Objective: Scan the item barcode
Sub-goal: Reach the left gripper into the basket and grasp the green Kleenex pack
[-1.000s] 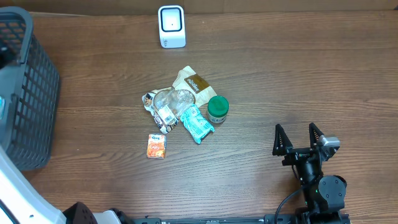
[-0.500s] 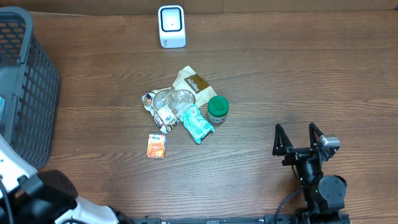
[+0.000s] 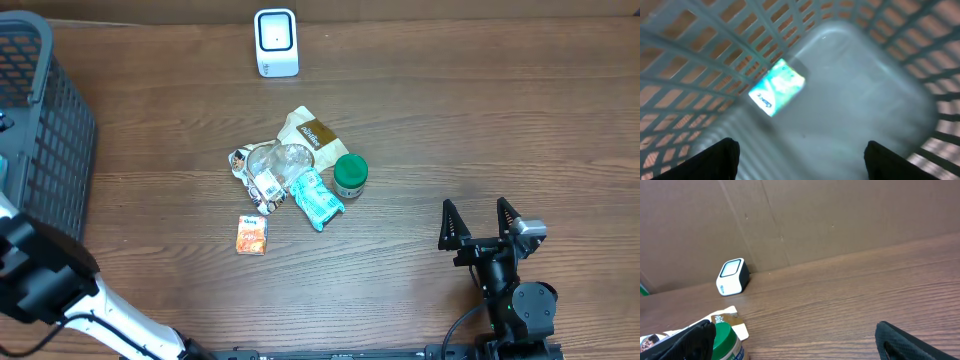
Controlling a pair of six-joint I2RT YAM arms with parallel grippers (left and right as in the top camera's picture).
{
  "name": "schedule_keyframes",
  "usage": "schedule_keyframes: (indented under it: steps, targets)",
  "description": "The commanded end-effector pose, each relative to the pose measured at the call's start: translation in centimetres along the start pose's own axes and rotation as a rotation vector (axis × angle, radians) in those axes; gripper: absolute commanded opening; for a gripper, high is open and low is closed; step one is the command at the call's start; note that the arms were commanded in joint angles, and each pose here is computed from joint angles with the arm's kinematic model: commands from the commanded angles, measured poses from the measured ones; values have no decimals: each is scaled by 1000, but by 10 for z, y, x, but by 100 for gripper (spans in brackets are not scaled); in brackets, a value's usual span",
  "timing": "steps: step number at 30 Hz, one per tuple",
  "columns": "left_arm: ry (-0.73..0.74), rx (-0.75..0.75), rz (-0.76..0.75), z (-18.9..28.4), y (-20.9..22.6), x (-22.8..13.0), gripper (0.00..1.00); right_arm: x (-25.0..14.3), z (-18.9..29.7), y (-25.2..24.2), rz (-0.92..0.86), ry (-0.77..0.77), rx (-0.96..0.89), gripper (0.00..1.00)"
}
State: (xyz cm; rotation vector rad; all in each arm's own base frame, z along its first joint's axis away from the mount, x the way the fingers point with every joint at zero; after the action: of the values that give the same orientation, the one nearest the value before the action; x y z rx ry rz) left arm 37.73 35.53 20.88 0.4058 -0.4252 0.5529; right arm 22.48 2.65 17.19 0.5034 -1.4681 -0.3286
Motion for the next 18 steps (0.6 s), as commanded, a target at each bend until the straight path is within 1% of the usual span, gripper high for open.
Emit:
schedule_keyframes:
  steps: [1,6,9,13,18]
  targets:
    - [47,134,-60,-26,16,-4,87,-2,0,1,1,1,10,100]
    - [70,147,-192,-69,11,-6,86,-2,0,1,1,1,10,100]
    - [78,145,-228,-88,7,-8,83,-2,0,1,1,1,10,100]
    - [98,138,-270,-112,1,-14,76,-2,0,1,1,1,10,100]
    - [113,144,-308,-135,-3,-20,75,-2,0,1,1,1,10,100]
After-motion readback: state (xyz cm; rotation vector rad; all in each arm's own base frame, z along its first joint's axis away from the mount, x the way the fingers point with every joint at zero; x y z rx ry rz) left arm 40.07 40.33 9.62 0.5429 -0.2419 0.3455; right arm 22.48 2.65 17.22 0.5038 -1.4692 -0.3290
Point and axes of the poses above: each gripper's point midway between its finger pads, its own z axis back along the fingers, its own y axis along the line the jaws close on, x = y × z, the point moved 2 cm from there along z, back along the fingers, and after that the axes turned 15 degrees about -z, right-handed, at the moved point
